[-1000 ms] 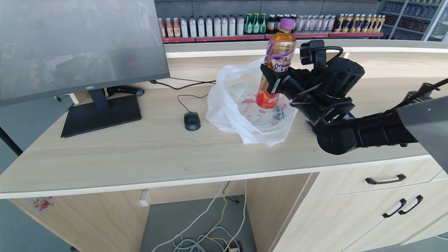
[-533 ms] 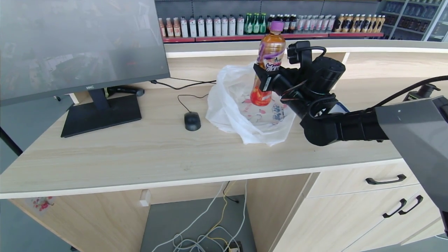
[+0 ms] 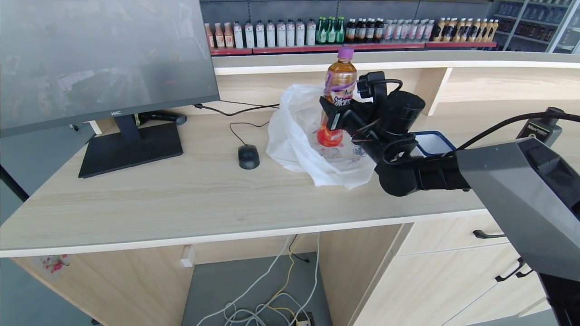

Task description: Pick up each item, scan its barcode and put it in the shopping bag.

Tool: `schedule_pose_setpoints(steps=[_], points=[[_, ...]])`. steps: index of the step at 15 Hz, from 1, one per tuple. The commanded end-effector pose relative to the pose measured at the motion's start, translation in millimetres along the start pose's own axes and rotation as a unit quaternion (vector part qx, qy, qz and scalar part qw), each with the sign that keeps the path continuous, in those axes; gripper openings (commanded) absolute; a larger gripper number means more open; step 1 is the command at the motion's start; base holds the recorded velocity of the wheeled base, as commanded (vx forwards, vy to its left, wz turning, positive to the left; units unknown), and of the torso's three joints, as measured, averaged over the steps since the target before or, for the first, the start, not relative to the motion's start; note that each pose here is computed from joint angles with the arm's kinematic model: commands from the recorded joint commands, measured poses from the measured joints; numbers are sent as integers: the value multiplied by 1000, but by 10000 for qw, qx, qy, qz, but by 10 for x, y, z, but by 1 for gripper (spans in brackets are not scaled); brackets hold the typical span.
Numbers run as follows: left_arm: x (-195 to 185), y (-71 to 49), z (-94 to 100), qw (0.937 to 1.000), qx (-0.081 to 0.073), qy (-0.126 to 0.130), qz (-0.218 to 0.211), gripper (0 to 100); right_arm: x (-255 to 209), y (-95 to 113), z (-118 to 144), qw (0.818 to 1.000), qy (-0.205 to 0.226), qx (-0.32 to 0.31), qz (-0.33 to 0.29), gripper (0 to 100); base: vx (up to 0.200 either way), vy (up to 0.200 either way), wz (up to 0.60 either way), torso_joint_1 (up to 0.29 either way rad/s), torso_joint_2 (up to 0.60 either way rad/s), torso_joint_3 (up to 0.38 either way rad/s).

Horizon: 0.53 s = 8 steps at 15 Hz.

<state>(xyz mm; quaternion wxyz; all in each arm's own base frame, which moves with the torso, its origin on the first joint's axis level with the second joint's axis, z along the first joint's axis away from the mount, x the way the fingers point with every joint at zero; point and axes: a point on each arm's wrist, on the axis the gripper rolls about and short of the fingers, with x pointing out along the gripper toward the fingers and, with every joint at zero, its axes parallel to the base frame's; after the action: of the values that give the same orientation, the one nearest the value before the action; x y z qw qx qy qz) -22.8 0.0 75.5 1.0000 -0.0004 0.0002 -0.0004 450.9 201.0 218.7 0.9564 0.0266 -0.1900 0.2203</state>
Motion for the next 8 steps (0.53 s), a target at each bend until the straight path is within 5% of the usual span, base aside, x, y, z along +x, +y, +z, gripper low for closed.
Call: schedule_pose_setpoints(steps=[1, 8], points=[[0, 0, 0, 10000, -3, -2, -3, 100, 8, 8, -66, 10000, 45, 2, 11, 0, 0, 0, 0, 0, 0, 0], [0, 0, 0, 10000, -3, -2, -3, 100, 8, 18, -169, 9999, 144, 9, 20, 0, 0, 0, 0, 0, 0, 0]])
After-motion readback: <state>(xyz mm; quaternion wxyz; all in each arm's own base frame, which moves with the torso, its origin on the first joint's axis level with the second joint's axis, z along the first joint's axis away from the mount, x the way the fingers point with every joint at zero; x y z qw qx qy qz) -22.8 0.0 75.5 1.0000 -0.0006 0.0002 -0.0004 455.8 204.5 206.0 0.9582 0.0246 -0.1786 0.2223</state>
